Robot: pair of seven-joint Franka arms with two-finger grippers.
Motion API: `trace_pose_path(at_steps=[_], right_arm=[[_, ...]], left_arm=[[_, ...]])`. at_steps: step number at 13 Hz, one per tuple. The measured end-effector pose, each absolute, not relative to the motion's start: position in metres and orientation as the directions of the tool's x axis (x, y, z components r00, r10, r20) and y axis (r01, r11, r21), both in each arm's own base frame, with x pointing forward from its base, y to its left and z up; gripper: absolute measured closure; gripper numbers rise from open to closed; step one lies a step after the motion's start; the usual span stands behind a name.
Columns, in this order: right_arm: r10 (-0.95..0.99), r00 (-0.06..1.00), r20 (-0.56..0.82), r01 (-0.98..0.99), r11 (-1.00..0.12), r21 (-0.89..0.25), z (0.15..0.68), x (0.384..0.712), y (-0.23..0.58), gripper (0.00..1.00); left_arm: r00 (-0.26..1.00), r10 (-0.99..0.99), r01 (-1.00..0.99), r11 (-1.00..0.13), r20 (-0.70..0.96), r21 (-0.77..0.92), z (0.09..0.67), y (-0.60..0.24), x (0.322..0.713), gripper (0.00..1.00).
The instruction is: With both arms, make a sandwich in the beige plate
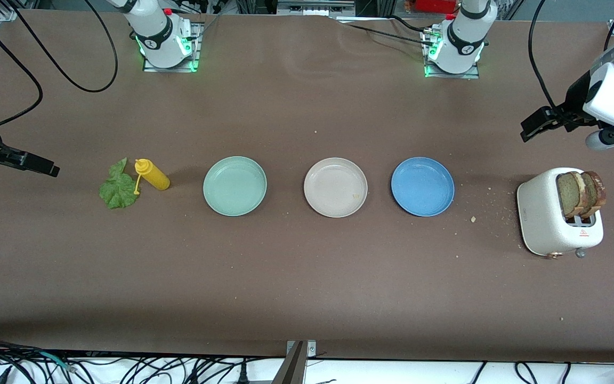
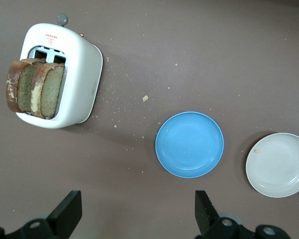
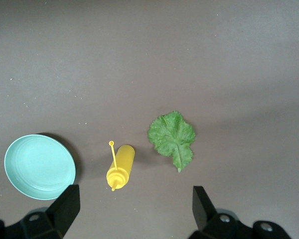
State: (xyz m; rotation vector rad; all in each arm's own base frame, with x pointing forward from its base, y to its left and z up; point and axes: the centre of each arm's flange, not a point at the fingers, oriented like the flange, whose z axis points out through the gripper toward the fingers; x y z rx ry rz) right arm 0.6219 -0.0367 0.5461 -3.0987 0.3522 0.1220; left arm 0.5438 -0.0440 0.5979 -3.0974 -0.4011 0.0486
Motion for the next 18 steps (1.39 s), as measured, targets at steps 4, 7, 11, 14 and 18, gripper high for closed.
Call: trace_pose_path(at_steps=[4, 7, 11, 14, 18], right_arm=[[-0.217, 0.973, -0.082, -0.219, -0.976, -0.011, 0.5459, 0.6218, -0.0329, 0.00], [-0.216, 0.973, -0.082, -0.218, -0.976, -0.011, 0.5459, 0.6219, -0.0316, 0.00], [-0.221, 0.972, -0.083, -0.223, -0.975, -0.011, 0.5458, 0.6218, -0.0315, 0.00], [-0.222, 0.971, -0.083, -0.224, -0.975, -0.011, 0.5457, 0.6218, -0.0314, 0.00], [-0.225, 0.971, -0.084, -0.227, -0.974, -0.010, 0.5455, 0.6218, -0.0313, 0.00]], left_arm=[[0.967, 0.255, 0.254, -0.967, -0.029, -0.022, 0.5979, -0.0440, 0.5438, 0.00], [0.967, 0.255, 0.254, -0.967, -0.029, -0.022, 0.5979, -0.0440, 0.5438, 0.00], [0.967, 0.252, 0.252, -0.968, -0.029, -0.022, 0.5978, -0.0455, 0.5436, 0.00], [0.969, 0.244, 0.244, -0.970, -0.033, -0.024, 0.5975, -0.0501, 0.5427, 0.00], [0.969, 0.244, 0.243, -0.970, -0.035, -0.024, 0.5973, -0.0503, 0.5426, 0.00]])
